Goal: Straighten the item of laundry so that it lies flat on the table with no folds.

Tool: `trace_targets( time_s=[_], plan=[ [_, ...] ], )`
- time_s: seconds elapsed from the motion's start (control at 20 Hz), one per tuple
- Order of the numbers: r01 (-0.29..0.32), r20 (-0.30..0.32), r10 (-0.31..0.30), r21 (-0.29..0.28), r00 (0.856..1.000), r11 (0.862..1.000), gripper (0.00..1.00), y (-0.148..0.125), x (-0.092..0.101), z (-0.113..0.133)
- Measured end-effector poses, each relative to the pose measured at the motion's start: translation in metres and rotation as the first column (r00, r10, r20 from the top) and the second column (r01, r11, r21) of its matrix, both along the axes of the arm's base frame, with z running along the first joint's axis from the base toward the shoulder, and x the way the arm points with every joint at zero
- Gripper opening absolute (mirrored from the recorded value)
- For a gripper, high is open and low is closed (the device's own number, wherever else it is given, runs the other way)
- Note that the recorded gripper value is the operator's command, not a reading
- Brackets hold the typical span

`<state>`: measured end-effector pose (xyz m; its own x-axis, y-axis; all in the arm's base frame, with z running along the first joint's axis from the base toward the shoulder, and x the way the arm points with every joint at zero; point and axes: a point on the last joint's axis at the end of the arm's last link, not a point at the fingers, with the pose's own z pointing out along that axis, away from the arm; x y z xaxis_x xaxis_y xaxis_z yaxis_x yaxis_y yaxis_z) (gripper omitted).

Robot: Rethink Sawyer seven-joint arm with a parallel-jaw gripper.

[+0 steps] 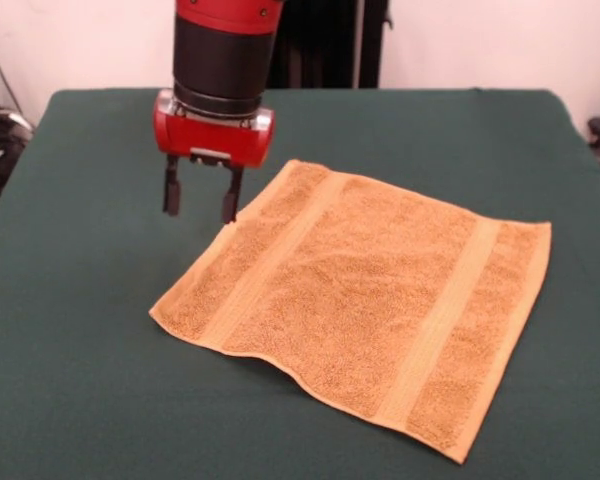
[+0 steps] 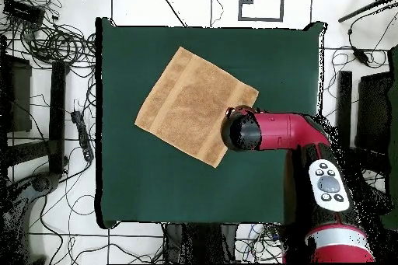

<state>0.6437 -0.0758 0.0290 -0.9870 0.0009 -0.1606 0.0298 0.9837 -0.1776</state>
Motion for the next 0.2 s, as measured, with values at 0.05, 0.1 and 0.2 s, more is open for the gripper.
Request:
trace_targets(
  time_s=[0.05, 0.1, 0.2],
  plan=[
    [0.003, -0.001, -0.003, 0.001, 1.0, 1.0, 1.0, -0.0014, -0.0006, -0.0002],
    [0.007, -0.002, -0.007, 0.003, 1.0, 1.0, 1.0, -0.0031, -0.0015, -0.0006],
    [0.019, -0.005, -0.019, 0.014, 1.0, 1.0, 1.0, -0.0084, -0.0037, -0.0022]
  ],
)
